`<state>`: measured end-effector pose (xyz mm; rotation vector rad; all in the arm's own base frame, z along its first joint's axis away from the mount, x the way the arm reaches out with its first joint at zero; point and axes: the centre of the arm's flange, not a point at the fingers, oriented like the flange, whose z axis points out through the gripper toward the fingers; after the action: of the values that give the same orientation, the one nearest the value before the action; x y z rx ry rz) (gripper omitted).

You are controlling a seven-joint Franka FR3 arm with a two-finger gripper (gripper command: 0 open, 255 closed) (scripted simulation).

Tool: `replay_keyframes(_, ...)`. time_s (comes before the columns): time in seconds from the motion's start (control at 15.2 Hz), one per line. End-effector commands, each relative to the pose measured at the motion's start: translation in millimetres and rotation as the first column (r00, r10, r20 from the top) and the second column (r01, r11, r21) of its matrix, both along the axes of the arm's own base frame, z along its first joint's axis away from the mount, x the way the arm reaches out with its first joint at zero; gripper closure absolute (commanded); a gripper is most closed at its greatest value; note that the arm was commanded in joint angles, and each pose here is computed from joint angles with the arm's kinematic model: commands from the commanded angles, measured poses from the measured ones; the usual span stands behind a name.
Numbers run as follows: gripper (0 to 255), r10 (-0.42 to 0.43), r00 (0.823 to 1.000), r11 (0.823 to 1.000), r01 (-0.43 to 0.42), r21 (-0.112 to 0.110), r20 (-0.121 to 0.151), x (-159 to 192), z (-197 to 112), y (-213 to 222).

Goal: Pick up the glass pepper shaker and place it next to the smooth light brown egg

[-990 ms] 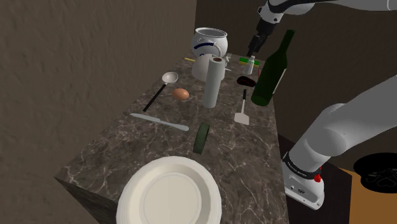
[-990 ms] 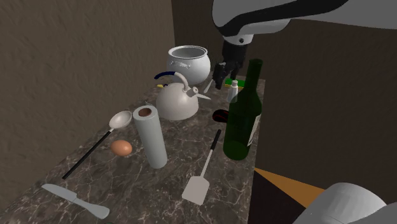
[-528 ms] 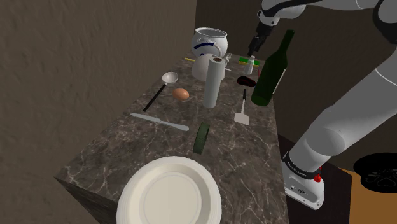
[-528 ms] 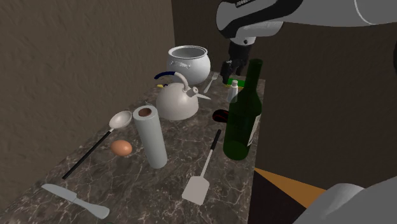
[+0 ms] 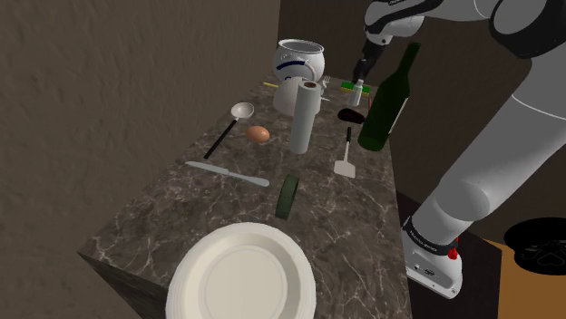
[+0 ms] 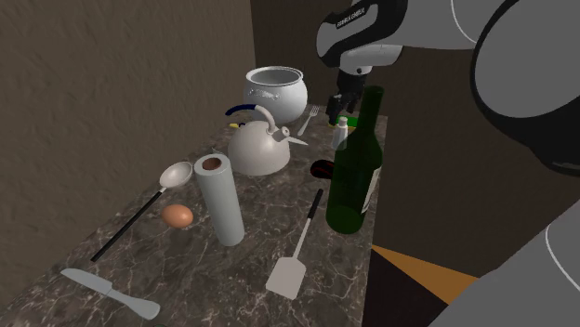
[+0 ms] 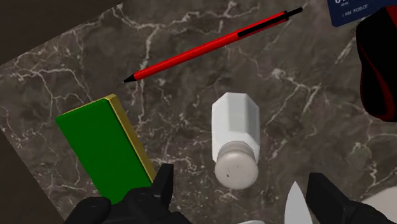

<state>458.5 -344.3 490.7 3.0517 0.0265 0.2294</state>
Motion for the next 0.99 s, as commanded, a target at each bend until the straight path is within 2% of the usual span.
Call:
replay_keyframes(0.0, 0, 0.000, 1.000, 1.000, 0.000, -0.001, 0.001, 1.0, -9.8, -0.6)
replay_keyframes(0.13, 0, 0.000, 1.000, 1.000, 0.000, -0.001, 0.001, 2.3, -18.0, -1.3)
replay_keyframes(0.59, 0, 0.000, 1.000, 1.000, 0.000, -0.001, 0.000, 2.3, -17.9, -1.3)
replay_keyframes(0.66, 255, 0.000, 1.000, 1.000, 0.000, -0.001, 0.000, 2.3, -17.9, -1.3)
replay_keyframes(0.92, 255, 0.000, 1.000, 1.000, 0.000, -0.001, 0.000, 2.3, -17.9, -1.2)
